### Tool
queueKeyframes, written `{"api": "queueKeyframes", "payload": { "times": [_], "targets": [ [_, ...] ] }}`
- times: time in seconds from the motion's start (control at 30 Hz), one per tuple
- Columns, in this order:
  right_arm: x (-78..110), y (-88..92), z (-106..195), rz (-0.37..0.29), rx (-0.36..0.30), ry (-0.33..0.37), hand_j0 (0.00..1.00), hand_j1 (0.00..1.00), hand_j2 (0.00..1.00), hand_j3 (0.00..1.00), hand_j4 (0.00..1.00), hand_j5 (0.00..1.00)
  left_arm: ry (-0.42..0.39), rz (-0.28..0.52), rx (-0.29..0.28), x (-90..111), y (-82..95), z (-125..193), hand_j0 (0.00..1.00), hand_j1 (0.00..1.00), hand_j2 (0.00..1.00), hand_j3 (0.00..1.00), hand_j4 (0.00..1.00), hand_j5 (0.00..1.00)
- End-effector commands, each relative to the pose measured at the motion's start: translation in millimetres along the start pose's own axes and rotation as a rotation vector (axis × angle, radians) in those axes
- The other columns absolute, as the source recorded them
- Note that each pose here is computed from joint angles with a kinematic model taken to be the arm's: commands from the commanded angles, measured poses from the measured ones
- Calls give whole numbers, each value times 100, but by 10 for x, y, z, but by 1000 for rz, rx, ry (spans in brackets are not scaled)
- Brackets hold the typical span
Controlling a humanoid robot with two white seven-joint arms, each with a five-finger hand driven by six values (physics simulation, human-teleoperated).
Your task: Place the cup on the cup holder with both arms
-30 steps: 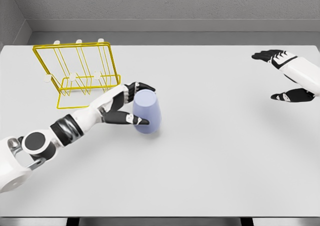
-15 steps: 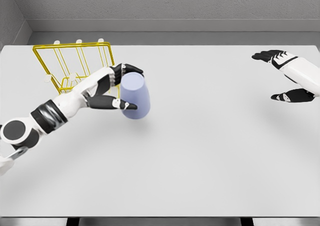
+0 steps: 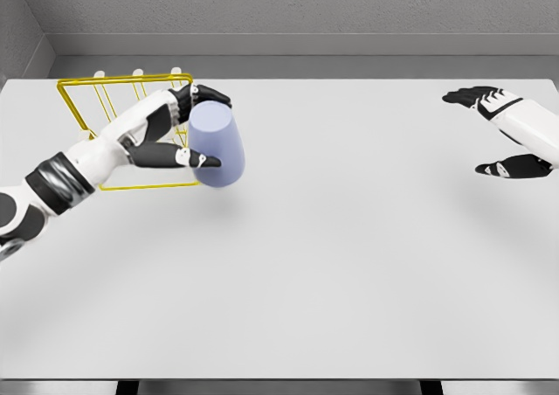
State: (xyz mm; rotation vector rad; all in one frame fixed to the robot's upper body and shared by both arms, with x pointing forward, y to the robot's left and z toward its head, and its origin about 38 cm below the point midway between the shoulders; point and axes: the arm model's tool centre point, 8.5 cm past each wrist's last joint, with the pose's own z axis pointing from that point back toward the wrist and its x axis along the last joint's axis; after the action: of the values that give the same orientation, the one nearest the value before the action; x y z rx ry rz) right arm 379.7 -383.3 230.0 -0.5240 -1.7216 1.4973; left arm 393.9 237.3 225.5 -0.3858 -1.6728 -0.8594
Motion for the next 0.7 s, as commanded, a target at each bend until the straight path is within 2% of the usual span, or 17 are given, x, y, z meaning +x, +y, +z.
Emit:
{"api": "queueKeyframes", "payload": {
  "times": [0.0,0.3,0.67],
  "targets": [
    [1,-12,4,-5,-6,-1,100,100,100,100,100,100,-1,-4,6,13,29,14,63,63,63,63,63,63],
    [5,-15,2,-4,-7,-2,100,100,100,100,100,100,-17,-23,32,149,197,19,63,63,63,63,63,63],
    [5,-15,3,-4,-7,-2,100,100,100,100,100,100,-4,-43,61,164,331,89,65,65,65,65,65,65]
  ]
}}
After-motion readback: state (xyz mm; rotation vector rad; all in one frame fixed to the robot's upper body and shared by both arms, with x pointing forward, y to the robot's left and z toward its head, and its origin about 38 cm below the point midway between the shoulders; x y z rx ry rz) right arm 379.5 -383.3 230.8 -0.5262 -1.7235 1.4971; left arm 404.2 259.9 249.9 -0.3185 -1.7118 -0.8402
